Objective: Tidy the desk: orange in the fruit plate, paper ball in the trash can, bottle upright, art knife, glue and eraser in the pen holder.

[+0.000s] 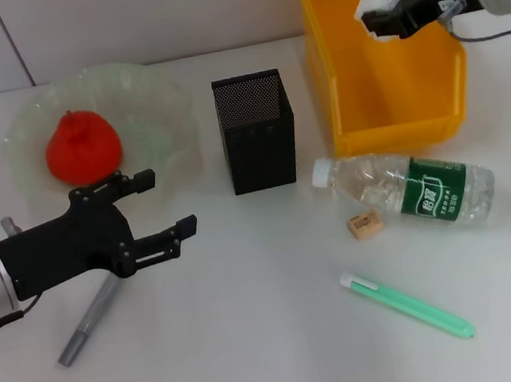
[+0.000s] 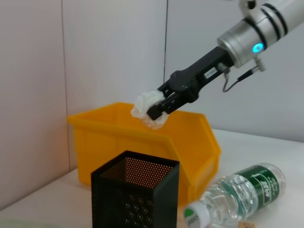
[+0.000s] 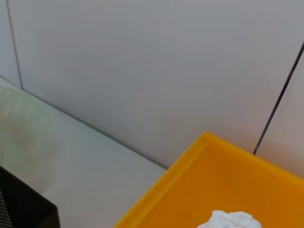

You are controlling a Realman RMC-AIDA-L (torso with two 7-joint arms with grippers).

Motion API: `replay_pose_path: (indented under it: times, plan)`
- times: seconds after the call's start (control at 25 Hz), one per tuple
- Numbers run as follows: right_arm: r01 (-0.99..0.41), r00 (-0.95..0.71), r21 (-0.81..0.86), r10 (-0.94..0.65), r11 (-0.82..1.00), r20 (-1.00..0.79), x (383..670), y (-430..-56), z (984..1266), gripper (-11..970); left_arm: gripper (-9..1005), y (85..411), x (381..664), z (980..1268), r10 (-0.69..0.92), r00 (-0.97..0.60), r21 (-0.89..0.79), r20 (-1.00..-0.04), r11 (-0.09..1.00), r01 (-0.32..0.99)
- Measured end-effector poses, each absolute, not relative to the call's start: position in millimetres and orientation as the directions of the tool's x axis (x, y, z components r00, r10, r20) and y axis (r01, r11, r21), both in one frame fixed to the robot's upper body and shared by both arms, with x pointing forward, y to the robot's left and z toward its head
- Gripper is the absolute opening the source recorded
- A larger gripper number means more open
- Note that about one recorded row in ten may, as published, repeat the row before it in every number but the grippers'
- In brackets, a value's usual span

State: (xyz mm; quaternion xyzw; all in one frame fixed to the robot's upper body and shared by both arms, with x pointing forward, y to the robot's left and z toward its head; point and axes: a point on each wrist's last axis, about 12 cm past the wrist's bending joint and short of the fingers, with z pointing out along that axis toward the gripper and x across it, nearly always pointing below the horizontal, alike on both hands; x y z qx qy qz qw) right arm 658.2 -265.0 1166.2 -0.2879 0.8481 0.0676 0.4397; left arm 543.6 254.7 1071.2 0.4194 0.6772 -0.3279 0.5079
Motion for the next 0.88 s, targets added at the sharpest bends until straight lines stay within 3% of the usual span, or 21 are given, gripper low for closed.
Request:
replay_pose_path:
  times: [0.28,0.6,0.88]
  plan:
    - [-0.567,-0.469,-0.109,-0.429,0.816,-0.772,657.0,-262.3,1169.2,566,836,255.8,540.7,1070.4,0.24,-0.136,-0.023,-0.961,0.422,0.906]
    - [-0.587,-0.528,-0.038,-0.418,0.809,-0.739,649.6,-269.1,1197.6,758,834,256.0,537.1,1068.9,0.262,-0.143,-0.031,-0.954,0.389,0.921]
    - [-0.583,-0.572,-0.063,-0.464,0.81,-0.676,648.4,-269.9,1197.2,845,832,256.6,536.8,1068.6,0.262,-0.144,-0.031,-0.954,0.391,0.92]
